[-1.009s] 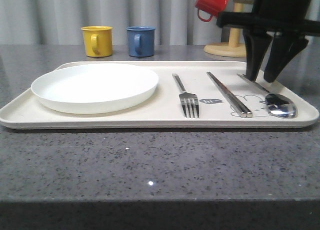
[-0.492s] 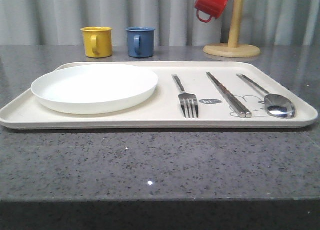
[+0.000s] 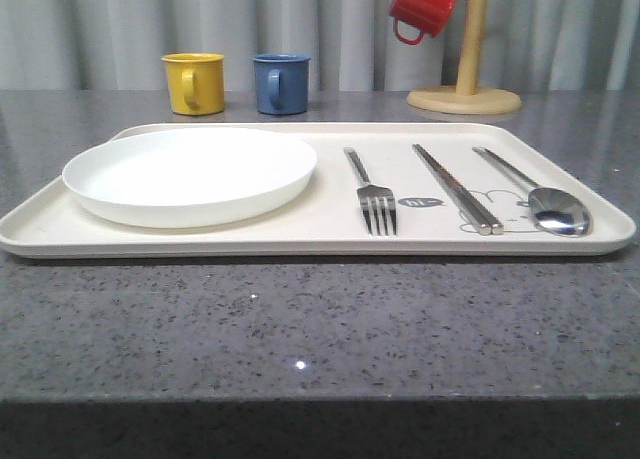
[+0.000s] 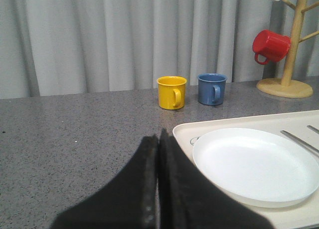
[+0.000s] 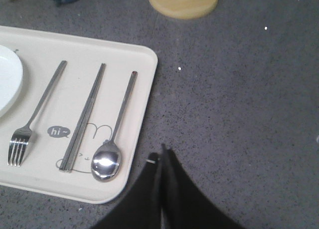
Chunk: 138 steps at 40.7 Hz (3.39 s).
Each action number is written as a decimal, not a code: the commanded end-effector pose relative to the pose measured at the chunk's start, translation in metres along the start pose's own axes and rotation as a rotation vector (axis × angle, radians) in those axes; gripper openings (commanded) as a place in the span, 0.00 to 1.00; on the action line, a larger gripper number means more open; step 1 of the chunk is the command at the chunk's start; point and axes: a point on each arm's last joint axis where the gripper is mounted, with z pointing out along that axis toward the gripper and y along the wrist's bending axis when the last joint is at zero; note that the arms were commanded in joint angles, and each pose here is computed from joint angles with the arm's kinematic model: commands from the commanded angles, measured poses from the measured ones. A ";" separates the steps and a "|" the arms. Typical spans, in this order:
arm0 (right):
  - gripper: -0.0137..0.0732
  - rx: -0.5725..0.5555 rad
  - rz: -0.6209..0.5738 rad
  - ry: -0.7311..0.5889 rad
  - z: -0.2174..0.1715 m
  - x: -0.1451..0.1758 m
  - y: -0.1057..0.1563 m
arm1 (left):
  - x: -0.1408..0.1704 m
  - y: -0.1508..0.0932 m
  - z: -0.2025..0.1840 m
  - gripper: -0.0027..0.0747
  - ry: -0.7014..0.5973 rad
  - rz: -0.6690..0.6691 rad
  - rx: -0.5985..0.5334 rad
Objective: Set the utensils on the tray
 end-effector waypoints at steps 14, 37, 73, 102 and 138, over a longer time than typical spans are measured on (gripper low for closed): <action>0.08 -0.048 -0.026 -0.429 -0.036 0.080 -0.008 | -0.015 0.001 -0.001 0.01 -0.099 -0.015 -0.009; 0.08 -0.047 -0.025 -0.432 -0.038 0.082 -0.009 | -0.015 0.001 -0.001 0.01 -0.099 -0.015 -0.009; 0.08 -0.047 -0.025 -0.432 -0.038 0.082 -0.009 | 0.039 0.004 -0.001 0.01 -0.044 0.047 -0.126; 0.08 -0.047 -0.025 -0.432 -0.038 0.082 -0.009 | 0.085 0.007 0.011 0.01 -0.024 0.025 -0.205; 0.08 0.103 -0.025 -0.441 -0.004 0.135 -0.019 | 0.085 0.007 0.011 0.01 -0.024 0.025 -0.205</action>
